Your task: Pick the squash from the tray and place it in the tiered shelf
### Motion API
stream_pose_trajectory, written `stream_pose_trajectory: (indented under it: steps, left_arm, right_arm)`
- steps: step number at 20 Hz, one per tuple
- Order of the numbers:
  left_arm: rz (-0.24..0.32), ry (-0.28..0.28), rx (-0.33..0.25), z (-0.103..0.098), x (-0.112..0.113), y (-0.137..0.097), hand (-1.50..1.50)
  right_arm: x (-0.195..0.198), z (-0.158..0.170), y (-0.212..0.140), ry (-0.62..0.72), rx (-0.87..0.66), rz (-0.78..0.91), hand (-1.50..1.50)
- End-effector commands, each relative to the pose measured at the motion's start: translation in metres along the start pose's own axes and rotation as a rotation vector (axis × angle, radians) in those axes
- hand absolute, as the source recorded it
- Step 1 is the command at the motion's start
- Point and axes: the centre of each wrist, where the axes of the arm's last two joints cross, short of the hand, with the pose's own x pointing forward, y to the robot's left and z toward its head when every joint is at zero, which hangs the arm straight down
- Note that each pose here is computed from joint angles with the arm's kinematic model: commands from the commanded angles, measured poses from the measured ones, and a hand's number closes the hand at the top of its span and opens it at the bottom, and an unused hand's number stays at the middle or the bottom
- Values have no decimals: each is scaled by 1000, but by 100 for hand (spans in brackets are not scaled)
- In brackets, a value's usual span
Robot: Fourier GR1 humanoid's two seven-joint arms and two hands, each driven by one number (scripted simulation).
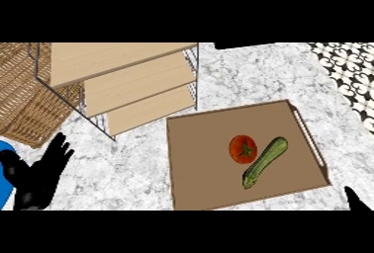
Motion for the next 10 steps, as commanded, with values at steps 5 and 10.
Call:
stream_pose_trajectory:
  steps: [5, 10]
  left_arm:
    - [-38, 27, -100, -10, 6, -9, 0]
    - [-77, 13, -137, -23, 25, -40, 0]
  right_arm:
    - [35, 111, -46, 24, 47, -40, -150]
    - [66, 134, -60, 111, 104, 66, -150]
